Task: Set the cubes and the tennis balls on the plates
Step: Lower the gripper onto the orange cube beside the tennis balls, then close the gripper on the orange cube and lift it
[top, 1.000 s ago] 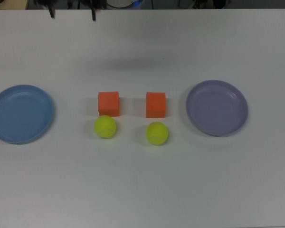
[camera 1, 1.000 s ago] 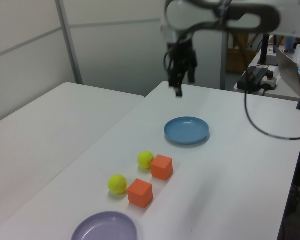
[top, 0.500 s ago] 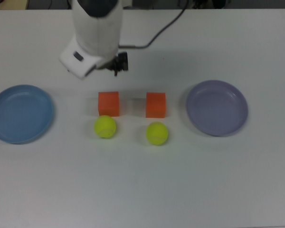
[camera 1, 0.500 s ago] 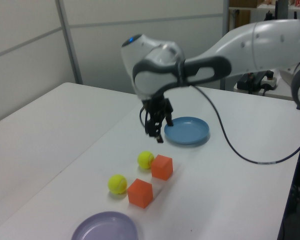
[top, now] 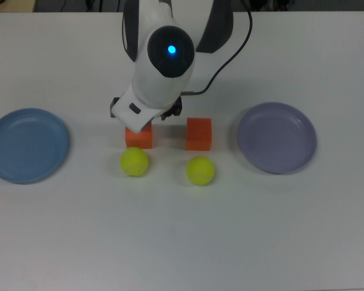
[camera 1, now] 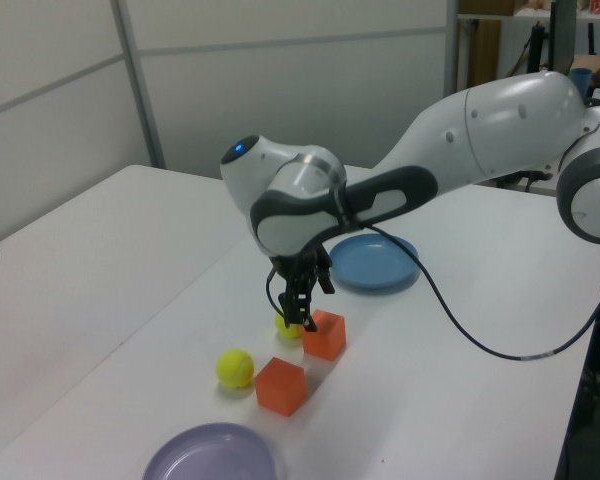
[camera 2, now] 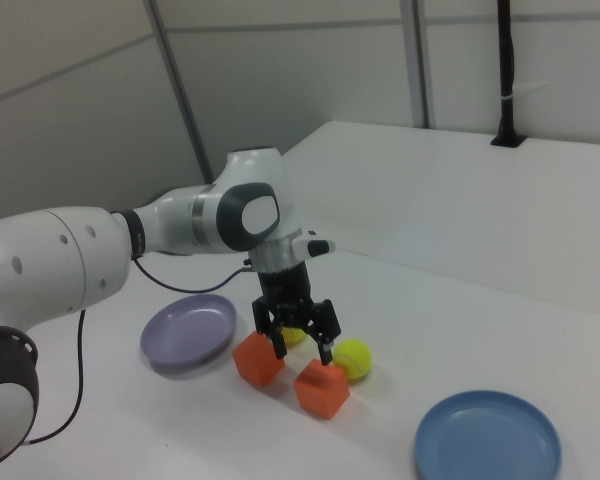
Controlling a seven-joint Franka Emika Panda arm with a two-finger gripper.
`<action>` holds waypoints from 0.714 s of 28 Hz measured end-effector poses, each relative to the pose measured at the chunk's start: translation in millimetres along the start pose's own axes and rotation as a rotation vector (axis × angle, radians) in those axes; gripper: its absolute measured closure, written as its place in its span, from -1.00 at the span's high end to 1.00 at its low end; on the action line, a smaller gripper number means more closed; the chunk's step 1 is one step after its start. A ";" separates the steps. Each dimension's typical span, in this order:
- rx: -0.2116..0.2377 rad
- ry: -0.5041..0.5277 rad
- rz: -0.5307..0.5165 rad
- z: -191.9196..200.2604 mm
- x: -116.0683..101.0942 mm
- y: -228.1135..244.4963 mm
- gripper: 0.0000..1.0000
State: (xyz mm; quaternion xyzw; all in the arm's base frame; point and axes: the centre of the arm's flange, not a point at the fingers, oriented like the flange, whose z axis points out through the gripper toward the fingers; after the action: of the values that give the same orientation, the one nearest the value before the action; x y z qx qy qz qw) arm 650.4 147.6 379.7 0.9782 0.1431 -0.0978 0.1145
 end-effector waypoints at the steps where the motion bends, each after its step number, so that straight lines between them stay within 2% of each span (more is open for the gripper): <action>1: -0.015 0.005 0.003 6.4 2.5 -1.0 1.00; 6: -0.071 -0.007 0.000 37.1 9.8 -3.4 1.00; 12: -0.092 -0.020 0.000 61.5 17.9 -7.3 0.99; 20: -0.096 -0.009 0.011 60.2 20.7 -11.4 0.44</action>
State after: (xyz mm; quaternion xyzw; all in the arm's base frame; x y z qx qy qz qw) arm 656.8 148.4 315.3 0.9719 0.1416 -0.0947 0.1627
